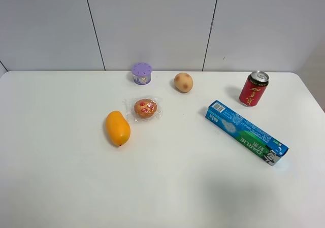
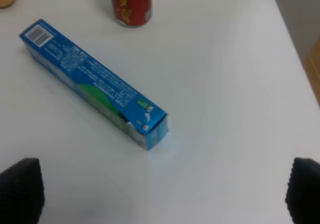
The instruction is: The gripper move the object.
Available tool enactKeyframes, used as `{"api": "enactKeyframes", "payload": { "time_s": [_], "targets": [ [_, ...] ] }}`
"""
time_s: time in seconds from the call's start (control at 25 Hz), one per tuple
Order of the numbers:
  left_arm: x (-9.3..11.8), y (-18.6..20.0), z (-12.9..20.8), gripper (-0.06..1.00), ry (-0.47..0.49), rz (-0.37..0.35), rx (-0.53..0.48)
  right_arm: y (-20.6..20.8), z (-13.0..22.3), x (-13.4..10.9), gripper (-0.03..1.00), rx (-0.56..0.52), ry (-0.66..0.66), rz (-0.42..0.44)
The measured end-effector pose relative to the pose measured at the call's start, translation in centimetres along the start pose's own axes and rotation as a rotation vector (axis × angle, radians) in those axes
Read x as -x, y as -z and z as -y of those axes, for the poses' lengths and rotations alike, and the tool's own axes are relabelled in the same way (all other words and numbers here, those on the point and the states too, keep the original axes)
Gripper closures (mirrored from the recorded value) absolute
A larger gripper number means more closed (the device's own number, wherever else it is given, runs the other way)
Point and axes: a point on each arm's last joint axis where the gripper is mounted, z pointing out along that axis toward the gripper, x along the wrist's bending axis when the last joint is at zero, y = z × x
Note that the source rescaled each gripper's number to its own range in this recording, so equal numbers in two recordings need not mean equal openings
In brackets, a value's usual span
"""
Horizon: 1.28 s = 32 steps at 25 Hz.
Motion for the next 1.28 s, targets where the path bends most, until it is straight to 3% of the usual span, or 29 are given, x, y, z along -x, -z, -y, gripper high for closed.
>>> {"api": "enactKeyframes", "payload": {
  "time_s": [0.12, 0.6, 1.28],
  "targets": [
    [0.0, 0.0, 0.0, -0.06, 0.000, 0.000, 0.000, -0.4, 0.5, -0.3, -0.02, 0.007, -0.011, -0.039],
    [0.0, 0.0, 0.0, -0.06, 0.000, -0.001, 0.000, 0.0, 3.9, -0.2, -0.02, 0.111, -0.003, -0.052],
    [0.0, 0.0, 0.0, -0.06, 0.000, -0.001, 0.000, 0.1, 4.0, -0.1, -0.02, 0.125, -0.018, -0.036]
  ]
}}
